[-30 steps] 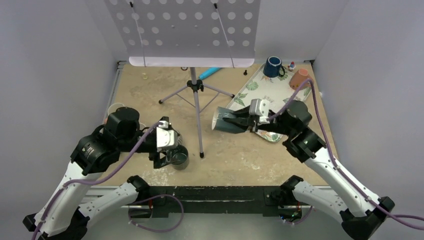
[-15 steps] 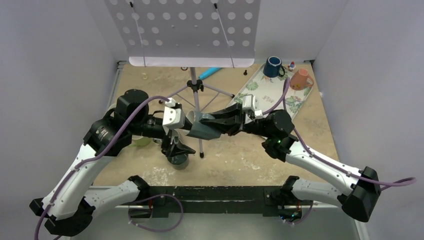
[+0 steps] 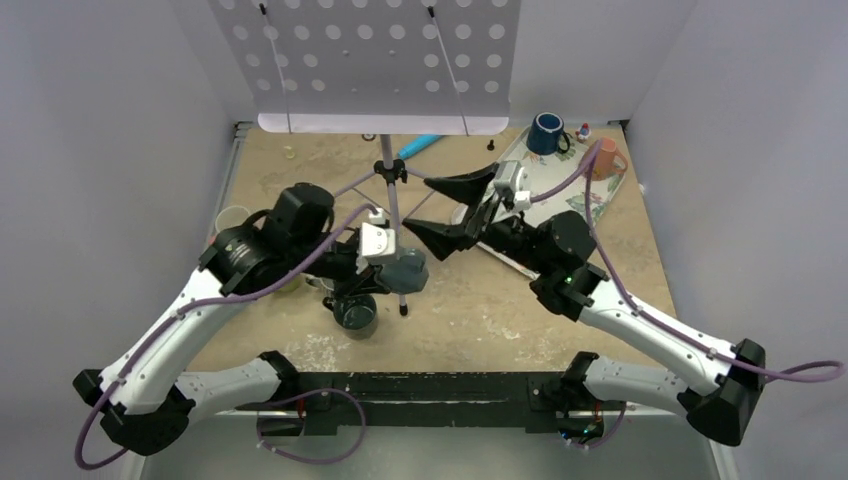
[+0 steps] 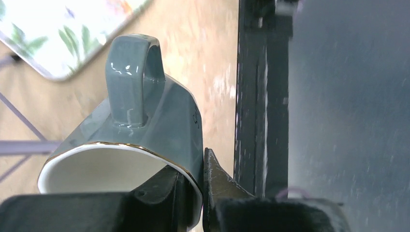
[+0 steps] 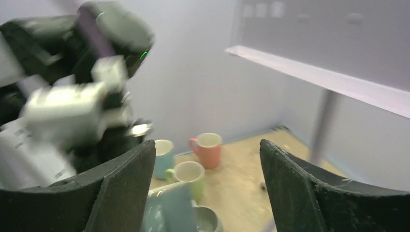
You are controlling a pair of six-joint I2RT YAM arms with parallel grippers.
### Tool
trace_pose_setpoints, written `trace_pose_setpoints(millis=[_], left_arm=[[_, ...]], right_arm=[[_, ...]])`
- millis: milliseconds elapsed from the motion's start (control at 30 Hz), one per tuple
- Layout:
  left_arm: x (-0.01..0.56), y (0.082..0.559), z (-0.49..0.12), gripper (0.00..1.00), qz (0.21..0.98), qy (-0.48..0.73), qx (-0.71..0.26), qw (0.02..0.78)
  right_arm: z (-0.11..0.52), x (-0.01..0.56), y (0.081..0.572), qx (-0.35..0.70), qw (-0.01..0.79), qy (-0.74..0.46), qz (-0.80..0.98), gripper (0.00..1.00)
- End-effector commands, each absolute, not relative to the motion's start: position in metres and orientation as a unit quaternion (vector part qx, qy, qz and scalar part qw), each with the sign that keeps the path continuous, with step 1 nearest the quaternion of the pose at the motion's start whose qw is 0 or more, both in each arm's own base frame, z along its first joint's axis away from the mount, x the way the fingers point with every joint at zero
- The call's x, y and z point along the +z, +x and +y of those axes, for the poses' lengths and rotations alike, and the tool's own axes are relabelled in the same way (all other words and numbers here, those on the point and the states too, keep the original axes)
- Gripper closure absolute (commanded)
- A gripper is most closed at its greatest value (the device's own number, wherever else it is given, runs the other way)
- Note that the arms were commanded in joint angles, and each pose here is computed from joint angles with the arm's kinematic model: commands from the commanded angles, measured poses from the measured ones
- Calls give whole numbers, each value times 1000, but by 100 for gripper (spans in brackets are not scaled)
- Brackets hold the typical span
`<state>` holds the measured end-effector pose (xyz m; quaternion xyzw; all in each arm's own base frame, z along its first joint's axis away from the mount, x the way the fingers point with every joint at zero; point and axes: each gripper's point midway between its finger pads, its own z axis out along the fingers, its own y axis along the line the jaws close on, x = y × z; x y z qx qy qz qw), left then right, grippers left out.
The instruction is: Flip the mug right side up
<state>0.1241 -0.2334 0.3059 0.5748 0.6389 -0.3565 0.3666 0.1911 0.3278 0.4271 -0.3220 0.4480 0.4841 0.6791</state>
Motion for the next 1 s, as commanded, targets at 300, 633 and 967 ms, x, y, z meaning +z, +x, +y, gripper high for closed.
trace_pose_setpoints(millis=[300,633,967], left_arm=[[230,116,-107,100,723,646,-101,221],[162,100,-14,100,829,551,-63,66],[93,131,-7,100,846,523,-75,69]], right_arm=[[195,342,300,248,692,-106,670,17],[169,325,316,201,688,-75,693,16],[157,317,324,197,687,-66,696,16]])
